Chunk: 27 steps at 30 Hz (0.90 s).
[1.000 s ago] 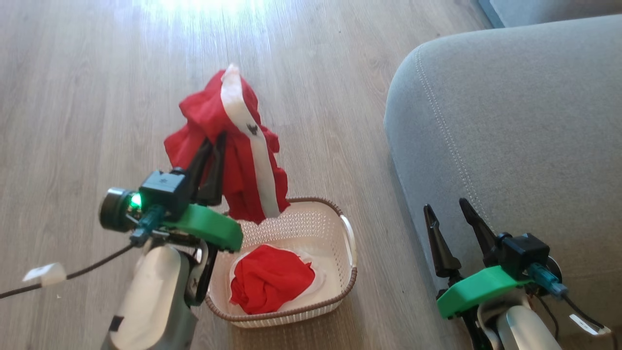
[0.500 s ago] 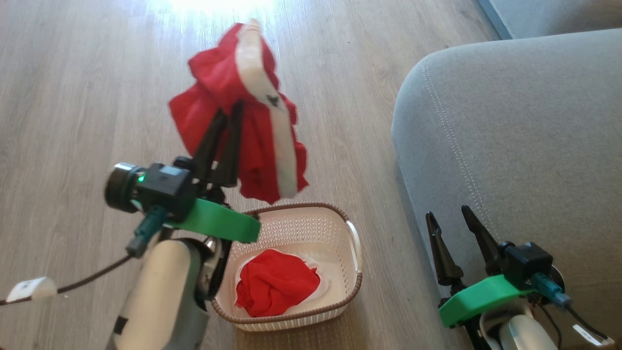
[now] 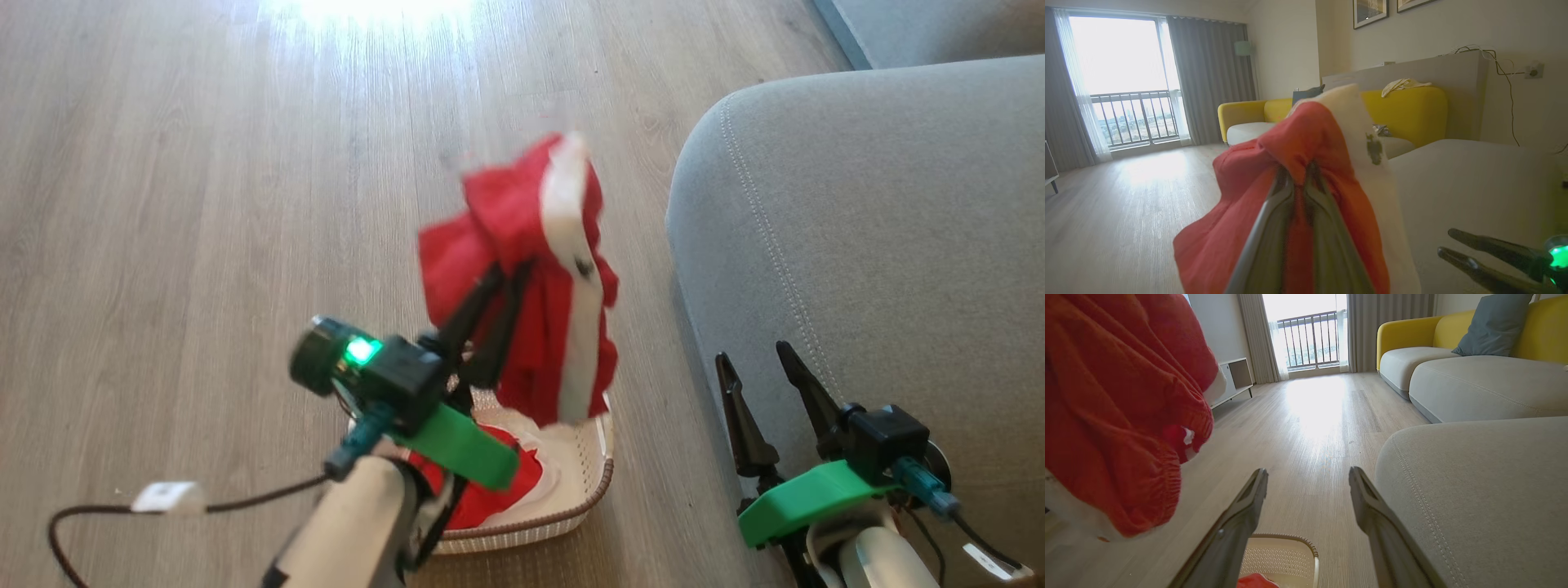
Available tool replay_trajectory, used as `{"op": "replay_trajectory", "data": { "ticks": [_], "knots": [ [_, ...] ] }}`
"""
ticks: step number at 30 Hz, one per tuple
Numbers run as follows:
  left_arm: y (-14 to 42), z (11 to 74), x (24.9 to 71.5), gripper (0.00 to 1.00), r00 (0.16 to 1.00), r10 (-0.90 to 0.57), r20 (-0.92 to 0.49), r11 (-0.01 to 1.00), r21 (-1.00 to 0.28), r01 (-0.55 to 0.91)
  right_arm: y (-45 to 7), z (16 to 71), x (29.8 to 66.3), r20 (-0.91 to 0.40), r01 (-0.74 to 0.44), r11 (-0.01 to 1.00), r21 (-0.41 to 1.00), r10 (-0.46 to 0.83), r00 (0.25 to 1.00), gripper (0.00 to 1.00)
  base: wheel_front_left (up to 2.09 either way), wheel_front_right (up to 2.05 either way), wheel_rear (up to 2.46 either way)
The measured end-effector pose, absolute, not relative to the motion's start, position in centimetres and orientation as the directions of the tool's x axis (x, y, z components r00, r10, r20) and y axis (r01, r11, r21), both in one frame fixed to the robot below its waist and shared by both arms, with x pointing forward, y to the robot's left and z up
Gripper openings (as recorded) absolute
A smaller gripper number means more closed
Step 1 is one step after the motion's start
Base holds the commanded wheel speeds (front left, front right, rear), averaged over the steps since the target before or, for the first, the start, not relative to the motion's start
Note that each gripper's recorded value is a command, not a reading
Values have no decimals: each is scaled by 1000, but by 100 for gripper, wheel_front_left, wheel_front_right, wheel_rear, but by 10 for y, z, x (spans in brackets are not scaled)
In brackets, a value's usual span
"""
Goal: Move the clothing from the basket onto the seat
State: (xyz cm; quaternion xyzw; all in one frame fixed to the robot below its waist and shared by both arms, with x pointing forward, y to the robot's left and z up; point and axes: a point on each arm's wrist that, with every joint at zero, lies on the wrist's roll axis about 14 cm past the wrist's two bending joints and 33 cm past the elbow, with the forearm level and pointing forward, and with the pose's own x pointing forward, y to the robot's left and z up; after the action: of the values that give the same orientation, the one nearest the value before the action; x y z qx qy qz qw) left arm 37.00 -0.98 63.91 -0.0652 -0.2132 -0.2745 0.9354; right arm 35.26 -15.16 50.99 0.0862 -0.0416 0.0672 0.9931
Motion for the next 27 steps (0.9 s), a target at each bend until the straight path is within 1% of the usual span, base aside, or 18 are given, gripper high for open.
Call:
{"op": "replay_trajectory", "data": {
  "ticks": [6, 12, 15, 19, 22, 24, 27],
  "knots": [
    [-27, 594, 355, 0, 764, -563, 315, 802, -12, 597, -152, 509, 352, 93, -139, 976, 166, 125, 988, 100, 0, 0, 0],
    [-27, 589, 354, 0, 769, -563, 303, 803, -19, 596, -153, 509, 353, 92, -137, 977, 166, 123, 988, 100, 0, 0, 0],
    [-25, 590, 356, 0, 775, -553, 306, 811, -18, 585, -146, 516, 352, 114, -162, 973, 162, 144, 983, 100, 0, 0, 0],
    [-22, 592, 357, 0, 780, -544, 309, 816, -19, 577, -122, 530, 348, 156, -257, 957, 134, 236, 959, 100, 0, 0, 0],
    [-19, 593, 359, 0, 785, -536, 312, 822, -19, 569, -95, 541, 336, 183, -387, 916, 104, 364, 913, 100, 0, 0, 0],
    [-18, 594, 360, 0, 785, -534, 315, 823, -19, 567, -79, 541, 325, 175, -467, 882, 64, 451, 875, 100, 0, 0, 0],
    [-18, 596, 360, 0, 784, -532, 322, 824, -19, 567, -76, 542, 318, 169, -506, 862, 20, 496, 852, 100, 0, 0, 0]
  ]
}}
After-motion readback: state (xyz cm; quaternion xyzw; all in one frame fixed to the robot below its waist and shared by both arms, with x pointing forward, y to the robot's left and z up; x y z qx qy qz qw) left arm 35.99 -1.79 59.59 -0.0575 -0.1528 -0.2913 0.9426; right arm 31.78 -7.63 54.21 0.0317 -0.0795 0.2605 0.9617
